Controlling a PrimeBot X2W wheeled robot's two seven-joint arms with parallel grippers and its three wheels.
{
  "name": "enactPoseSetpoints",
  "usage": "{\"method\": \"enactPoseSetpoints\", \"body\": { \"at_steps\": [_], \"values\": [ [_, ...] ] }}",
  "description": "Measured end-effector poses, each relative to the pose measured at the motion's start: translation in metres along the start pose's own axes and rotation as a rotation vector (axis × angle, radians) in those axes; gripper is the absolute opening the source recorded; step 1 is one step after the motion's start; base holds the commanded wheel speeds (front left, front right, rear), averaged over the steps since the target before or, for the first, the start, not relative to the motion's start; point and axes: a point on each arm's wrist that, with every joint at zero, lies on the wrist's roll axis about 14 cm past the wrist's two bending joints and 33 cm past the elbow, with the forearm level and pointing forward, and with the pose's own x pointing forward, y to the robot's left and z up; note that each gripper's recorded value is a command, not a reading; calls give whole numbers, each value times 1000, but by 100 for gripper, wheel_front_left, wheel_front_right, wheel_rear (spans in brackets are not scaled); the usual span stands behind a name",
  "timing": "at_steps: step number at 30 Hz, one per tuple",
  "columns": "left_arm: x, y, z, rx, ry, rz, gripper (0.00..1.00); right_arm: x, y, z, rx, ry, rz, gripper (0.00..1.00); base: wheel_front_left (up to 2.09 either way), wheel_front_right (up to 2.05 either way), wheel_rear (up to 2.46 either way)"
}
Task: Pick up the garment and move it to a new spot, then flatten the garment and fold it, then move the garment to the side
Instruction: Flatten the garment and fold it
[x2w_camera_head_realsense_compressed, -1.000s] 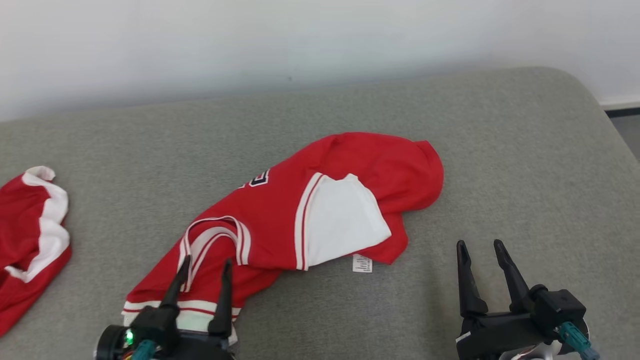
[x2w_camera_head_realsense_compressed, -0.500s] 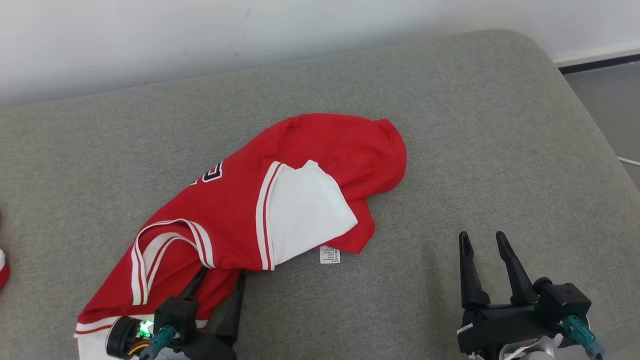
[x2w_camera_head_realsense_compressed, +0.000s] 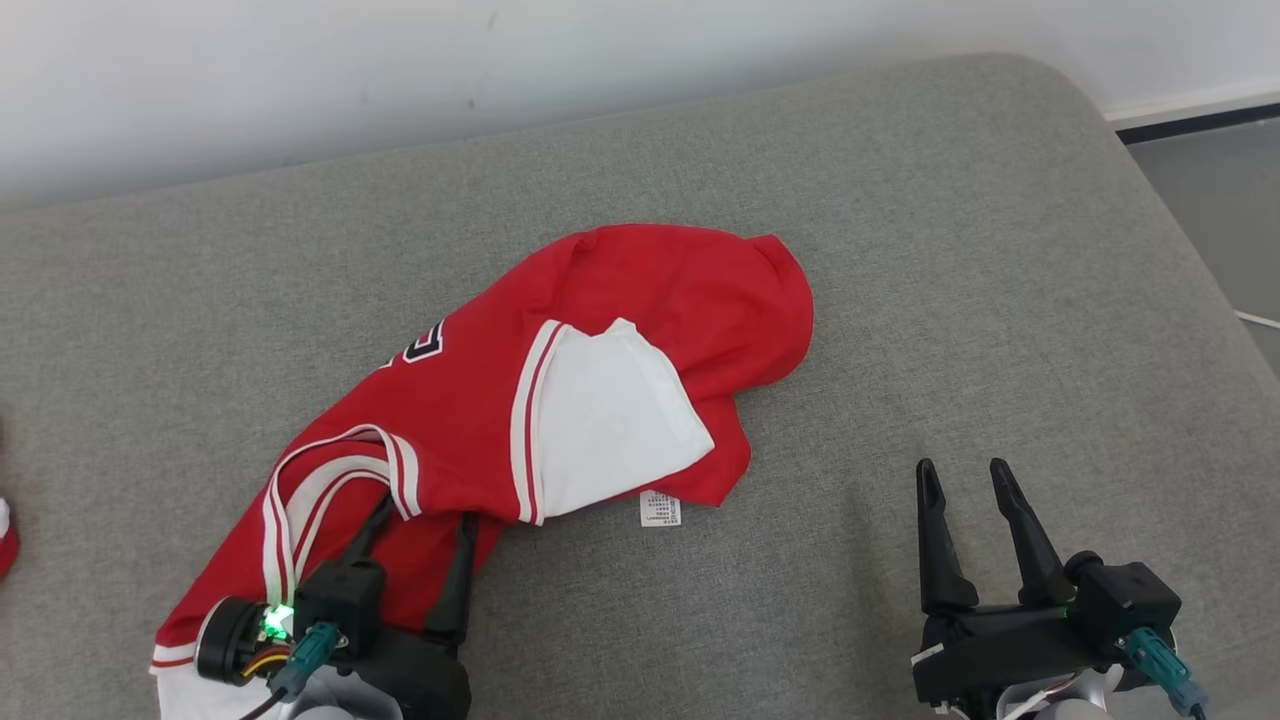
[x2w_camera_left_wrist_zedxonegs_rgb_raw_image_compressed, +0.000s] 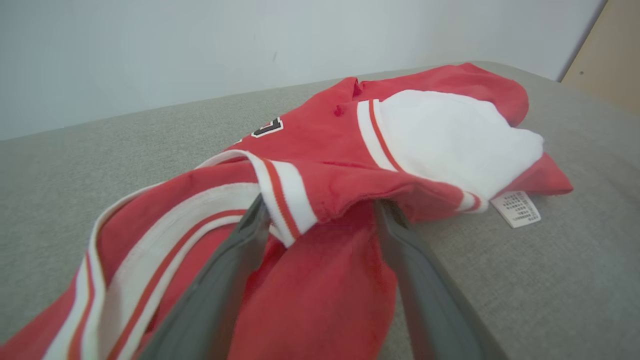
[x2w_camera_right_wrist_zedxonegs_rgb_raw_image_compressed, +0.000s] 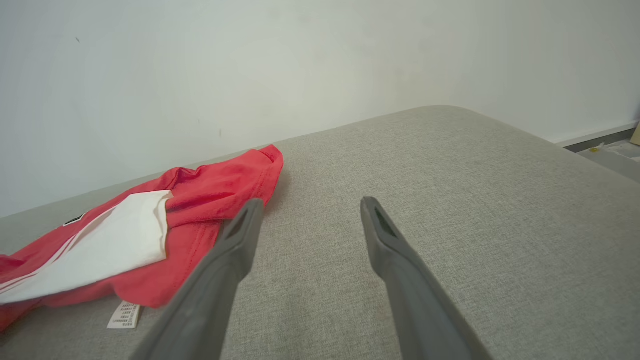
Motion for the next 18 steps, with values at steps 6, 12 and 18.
{"method": "enactPoseSetpoints", "body": {
  "at_steps": [6,12,18],
  "values": [
    [-2,2,5,19,-14,2,100,0,3,0,3,-1,7,100,0,0,0],
    [2,2,3,40,-1,-11,7,-1,3,-1,4,3,8,100,0,0,0],
    [9,2,2,60,10,-29,0,-2,1,-2,5,8,3,100,0,0,0]
  ]
}}
